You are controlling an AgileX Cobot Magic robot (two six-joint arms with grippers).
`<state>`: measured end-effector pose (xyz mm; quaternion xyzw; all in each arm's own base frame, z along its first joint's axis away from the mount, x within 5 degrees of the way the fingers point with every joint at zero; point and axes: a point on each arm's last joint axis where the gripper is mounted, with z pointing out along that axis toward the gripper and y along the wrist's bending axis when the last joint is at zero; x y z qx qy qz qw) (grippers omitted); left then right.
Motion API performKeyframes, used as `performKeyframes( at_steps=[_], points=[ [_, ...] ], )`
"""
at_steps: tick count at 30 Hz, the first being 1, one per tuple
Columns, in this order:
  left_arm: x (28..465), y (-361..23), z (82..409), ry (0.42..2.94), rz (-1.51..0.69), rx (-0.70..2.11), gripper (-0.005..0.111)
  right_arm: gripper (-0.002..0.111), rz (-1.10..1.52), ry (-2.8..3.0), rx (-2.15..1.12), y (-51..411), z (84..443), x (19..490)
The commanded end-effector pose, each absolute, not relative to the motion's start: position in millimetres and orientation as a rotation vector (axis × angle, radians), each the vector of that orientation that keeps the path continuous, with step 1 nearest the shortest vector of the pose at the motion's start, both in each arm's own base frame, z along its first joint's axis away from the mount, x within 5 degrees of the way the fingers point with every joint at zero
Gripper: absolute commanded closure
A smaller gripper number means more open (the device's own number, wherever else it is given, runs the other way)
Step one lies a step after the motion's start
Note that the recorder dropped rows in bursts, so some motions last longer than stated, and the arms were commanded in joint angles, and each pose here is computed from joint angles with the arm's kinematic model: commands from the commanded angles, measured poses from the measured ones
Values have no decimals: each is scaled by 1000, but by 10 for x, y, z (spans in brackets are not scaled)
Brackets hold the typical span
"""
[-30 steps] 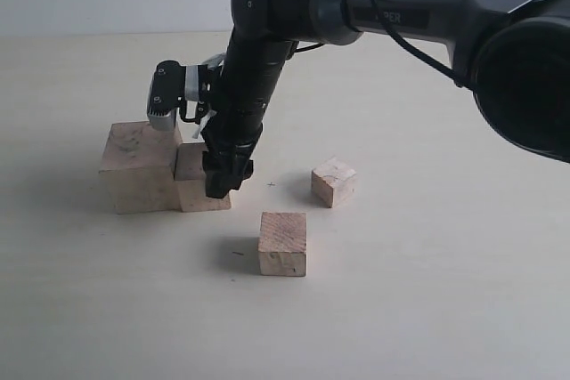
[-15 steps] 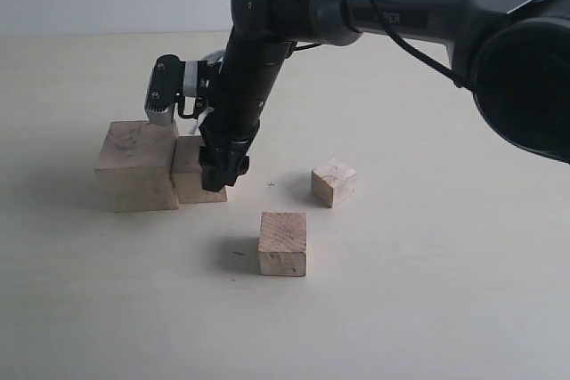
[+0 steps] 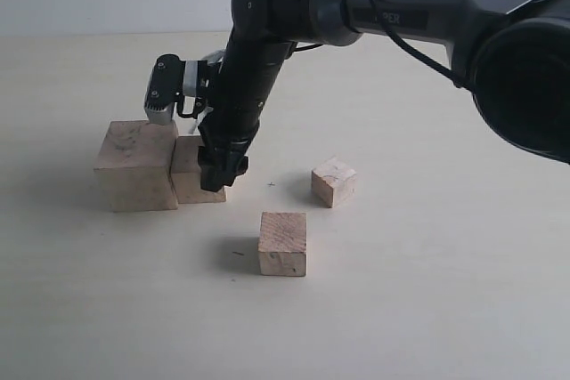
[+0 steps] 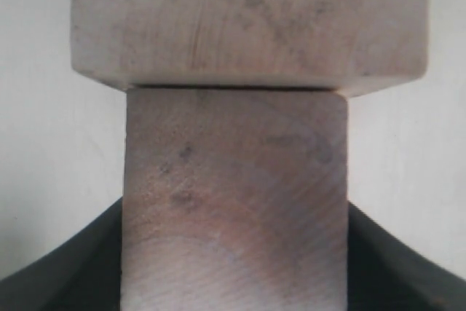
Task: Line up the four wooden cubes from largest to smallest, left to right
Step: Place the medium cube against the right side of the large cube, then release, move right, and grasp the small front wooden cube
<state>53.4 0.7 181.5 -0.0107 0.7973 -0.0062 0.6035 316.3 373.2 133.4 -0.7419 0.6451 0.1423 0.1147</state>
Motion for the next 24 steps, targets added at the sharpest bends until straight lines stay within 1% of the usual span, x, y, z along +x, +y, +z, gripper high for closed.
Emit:
performKeyframes(
  at_steps=[1,2,4,5,9,13,16,20,24],
  points=[
    [533,4,1815,1835,-26,-27,107,44,452,1920,-2137,3745,1326,3167],
    [533,4,1815,1835,-26,-27,107,32,457,1938,-2113,3751,1328,3171],
    [533,4,1815,1835,-26,-27,107,26,458,1949,-2102,3752,1328,3172],
    [533,4,1815,1835,-26,-27,107,26,459,1950,-2103,3751,1328,3170],
    [533,4,1815,1835,-26,-27,107,26,462,1972,-2079,3740,1422,3161],
    [533,4,1815,1835,-26,-27,107,26,402,2007,-2044,3663,1735,3142],
    [533,4,1815,1835,-26,-27,107,26,324,2114,-1947,3573,1960,3138],
    [533,4,1815,1835,-26,-27,107,30,218,2521,-1674,3413,2017,3095],
    [533,4,1815,1835,-26,-27,107,33,233,2754,-1329,3403,2023,3086]
  ],
)
